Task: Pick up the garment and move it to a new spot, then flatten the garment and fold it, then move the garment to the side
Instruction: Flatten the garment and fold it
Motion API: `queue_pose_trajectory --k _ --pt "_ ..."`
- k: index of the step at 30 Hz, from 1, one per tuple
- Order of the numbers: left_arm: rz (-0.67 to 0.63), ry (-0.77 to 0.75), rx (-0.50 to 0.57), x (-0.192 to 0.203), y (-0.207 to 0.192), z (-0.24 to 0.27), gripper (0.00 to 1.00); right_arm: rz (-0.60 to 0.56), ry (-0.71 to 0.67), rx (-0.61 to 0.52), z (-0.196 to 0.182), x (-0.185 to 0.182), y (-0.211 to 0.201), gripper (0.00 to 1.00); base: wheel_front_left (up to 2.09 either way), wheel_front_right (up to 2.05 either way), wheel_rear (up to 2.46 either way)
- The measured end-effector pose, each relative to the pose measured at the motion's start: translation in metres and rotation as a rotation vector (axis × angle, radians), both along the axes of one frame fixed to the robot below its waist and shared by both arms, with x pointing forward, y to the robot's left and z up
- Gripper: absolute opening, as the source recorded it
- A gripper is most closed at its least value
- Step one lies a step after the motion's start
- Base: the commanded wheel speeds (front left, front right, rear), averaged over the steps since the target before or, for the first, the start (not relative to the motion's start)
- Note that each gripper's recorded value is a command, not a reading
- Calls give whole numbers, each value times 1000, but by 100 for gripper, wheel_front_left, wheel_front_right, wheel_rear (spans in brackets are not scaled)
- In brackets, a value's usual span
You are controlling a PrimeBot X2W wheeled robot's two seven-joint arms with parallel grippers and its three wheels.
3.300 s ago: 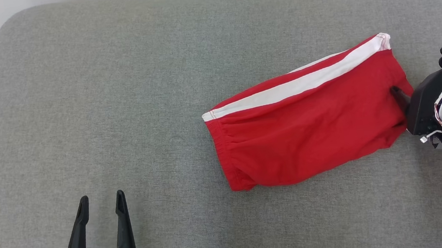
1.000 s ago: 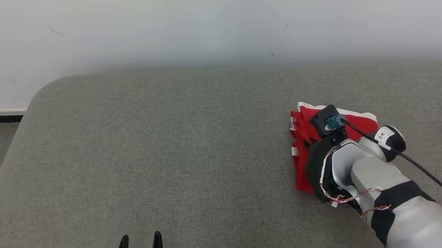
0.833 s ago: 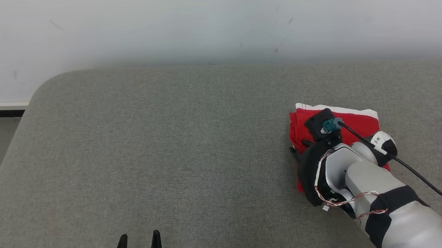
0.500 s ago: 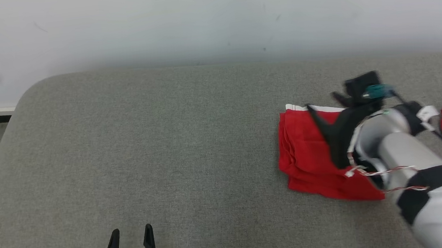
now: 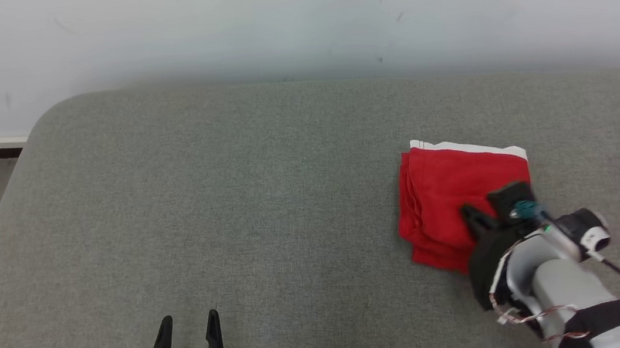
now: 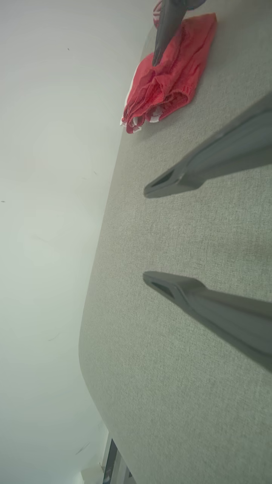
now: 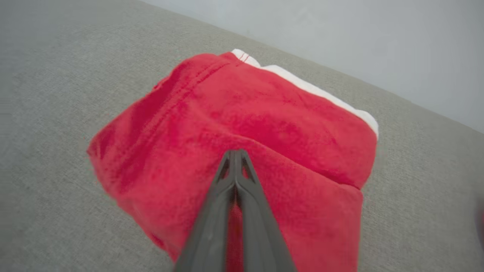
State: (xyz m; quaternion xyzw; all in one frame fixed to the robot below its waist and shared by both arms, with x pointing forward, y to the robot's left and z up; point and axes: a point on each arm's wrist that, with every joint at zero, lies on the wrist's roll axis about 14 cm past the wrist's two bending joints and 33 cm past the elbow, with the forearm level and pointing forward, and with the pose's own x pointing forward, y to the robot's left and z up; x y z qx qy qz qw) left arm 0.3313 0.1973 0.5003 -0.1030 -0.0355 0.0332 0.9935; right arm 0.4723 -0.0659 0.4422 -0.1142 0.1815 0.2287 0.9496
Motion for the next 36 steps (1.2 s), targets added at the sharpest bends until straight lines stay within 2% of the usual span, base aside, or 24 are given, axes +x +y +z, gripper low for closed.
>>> queue_pose_trajectory --k 8,14,17,23,24,26,27,31,36 --pt "14 6 2 0 6 -2 100 155 93 -27 -33 -36 56 0 0 0 0" --pt "14 11 3 2 5 -3 100 227 157 -18 -50 -61 77 0 0 0 0" --pt "10 7 3 3 4 -2 100 228 129 52 -38 -63 86 0 0 0 0" --pt "28 -16 2 5 8 5 100 181 -59 236 19 -48 85 0 0 0 0" --pt "29 -21 2 5 8 7 100 166 -91 262 27 -47 81 30 0 0 0" --pt "37 -25 2 3 10 8 100 126 -149 302 41 -46 67 100 0 0 0" --pt "37 -25 2 3 10 8 100 126 -149 302 41 -46 67 100 0 0 0" --pt "28 -56 -13 6 8 17 100 35 -282 356 74 -45 30 100 0 0 0" --pt "-7 -88 -16 11 -3 27 100 -87 -401 372 97 -58 -19 100 0 0 0"
